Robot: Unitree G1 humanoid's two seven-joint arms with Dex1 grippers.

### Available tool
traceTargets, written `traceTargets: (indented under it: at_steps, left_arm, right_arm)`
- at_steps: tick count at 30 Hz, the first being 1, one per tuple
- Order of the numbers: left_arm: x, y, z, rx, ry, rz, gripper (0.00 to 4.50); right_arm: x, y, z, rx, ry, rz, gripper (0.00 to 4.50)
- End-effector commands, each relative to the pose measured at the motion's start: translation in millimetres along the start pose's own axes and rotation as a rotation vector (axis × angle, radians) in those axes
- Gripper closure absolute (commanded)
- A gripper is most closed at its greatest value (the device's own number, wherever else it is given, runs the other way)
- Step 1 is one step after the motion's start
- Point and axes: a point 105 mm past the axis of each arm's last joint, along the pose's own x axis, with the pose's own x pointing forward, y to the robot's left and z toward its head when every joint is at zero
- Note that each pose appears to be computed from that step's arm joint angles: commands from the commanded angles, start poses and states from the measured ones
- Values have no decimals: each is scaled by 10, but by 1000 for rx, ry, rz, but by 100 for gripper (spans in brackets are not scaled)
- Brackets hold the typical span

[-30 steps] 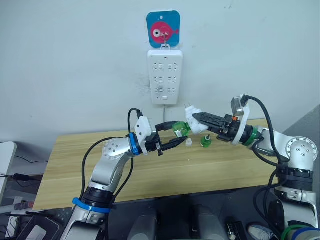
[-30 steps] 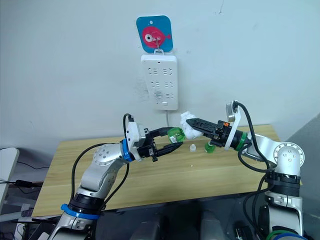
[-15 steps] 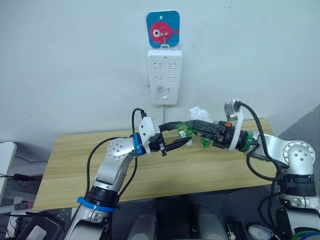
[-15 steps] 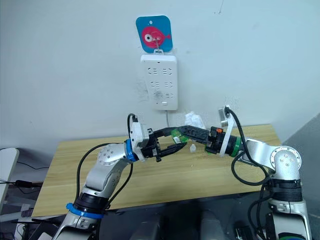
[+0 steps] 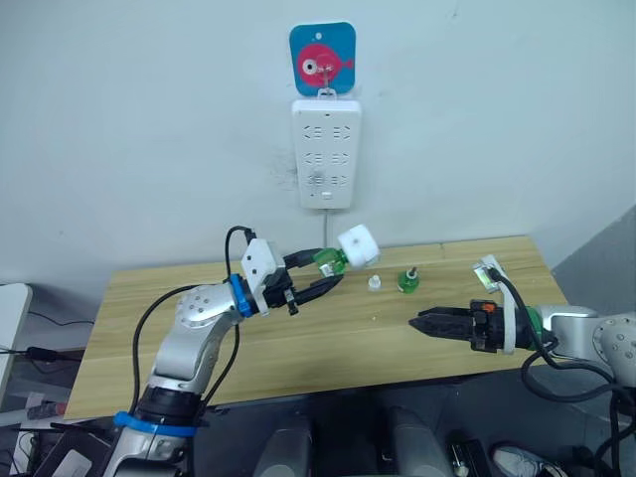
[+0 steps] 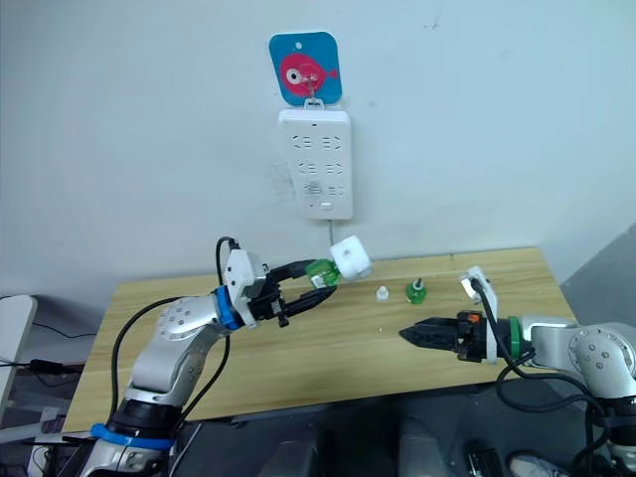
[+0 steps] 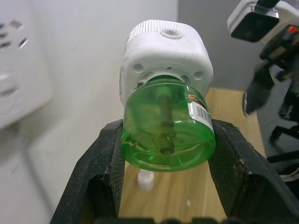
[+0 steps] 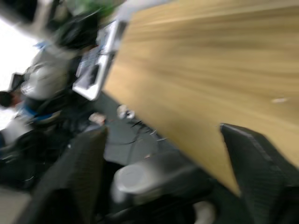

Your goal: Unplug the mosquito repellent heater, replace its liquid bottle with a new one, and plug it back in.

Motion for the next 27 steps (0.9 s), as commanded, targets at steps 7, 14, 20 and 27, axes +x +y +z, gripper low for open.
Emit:
traceTargets:
  at_steps: [7,14,20,27]
  left_arm:
    - [-206,34,183,40,-16,59,230]
    - [-206,21,185,36,-19,71,230]
    - [-209,33,179,37,-15,73,230]
    - [-188,17,172,34,-17,63,230]
  right_arm:
    - [-232,-446,-1,-14,-22,-64,428]
    - [-199,-388,149,-12,-57,-10,447]
    - [-190,-367,175,-28,-47,-7,447]
    - [-188,-351,179,-40,-44,-9,447]
